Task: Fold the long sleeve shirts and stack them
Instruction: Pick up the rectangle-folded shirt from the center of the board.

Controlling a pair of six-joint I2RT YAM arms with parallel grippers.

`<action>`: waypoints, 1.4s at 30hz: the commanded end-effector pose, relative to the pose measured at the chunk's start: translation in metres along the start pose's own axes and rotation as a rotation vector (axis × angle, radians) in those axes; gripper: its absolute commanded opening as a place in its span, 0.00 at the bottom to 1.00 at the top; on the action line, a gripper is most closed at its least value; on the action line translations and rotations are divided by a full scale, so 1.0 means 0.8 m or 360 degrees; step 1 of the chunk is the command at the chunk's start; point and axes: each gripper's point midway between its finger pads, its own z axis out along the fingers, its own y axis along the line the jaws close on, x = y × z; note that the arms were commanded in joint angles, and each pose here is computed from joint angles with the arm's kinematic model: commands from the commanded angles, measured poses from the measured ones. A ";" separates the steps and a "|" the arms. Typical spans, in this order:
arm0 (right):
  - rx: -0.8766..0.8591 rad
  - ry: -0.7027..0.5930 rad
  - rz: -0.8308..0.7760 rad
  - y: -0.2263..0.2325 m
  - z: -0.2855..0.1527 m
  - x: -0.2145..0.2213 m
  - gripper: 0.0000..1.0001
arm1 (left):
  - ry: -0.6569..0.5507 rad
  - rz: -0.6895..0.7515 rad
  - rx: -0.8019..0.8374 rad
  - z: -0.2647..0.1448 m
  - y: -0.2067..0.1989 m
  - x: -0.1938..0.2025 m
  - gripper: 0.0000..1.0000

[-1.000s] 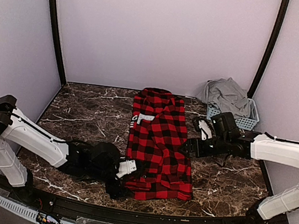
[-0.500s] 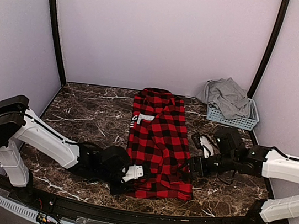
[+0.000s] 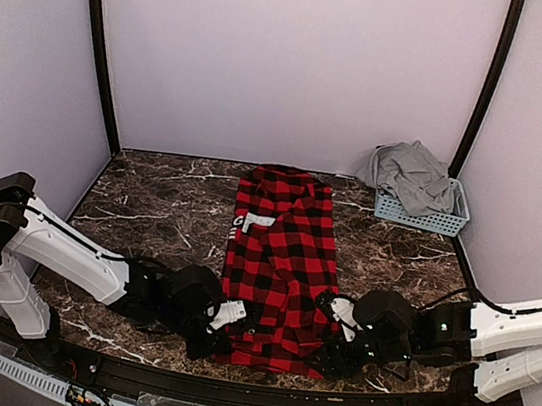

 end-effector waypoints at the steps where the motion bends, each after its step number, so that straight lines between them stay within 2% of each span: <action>1: 0.0115 -0.0070 -0.0141 0.017 0.008 -0.007 0.81 | 0.0095 -0.0223 0.0144 -0.015 -0.023 0.034 0.00; 6: 0.0125 0.0023 -0.0318 0.036 0.023 0.011 0.82 | 0.0065 -0.0340 0.0143 -0.031 -0.025 0.040 0.00; 12: 0.0176 0.0134 -0.0468 0.044 0.044 0.030 0.81 | 0.0032 -0.0367 0.0162 -0.039 -0.029 0.034 0.00; 24: 0.0381 0.0341 -0.0509 0.020 0.065 0.057 0.69 | 0.0011 -0.0374 0.0186 -0.043 -0.033 0.028 0.00; 27: 0.0440 0.0389 -0.0520 0.009 0.069 0.066 0.62 | -0.0042 -0.0371 0.0206 -0.049 -0.036 0.018 0.00; 29: 0.0423 0.0397 -0.0525 0.012 0.070 0.068 0.53 | -0.0061 -0.0375 0.0213 -0.051 -0.037 0.016 0.00; 37: 0.0261 0.0418 -0.0529 0.034 0.062 0.077 0.03 | 0.0000 -0.0490 0.0183 -0.052 -0.034 0.032 0.00; 38: 0.0228 0.0430 -0.0532 0.041 0.060 0.081 0.00 | 0.0025 -0.0516 0.0172 -0.052 -0.033 0.036 0.00; 42: -0.0022 0.0470 -0.0528 0.084 0.046 0.097 0.00 | 0.0156 -0.0660 0.0165 -0.055 -0.045 0.058 0.00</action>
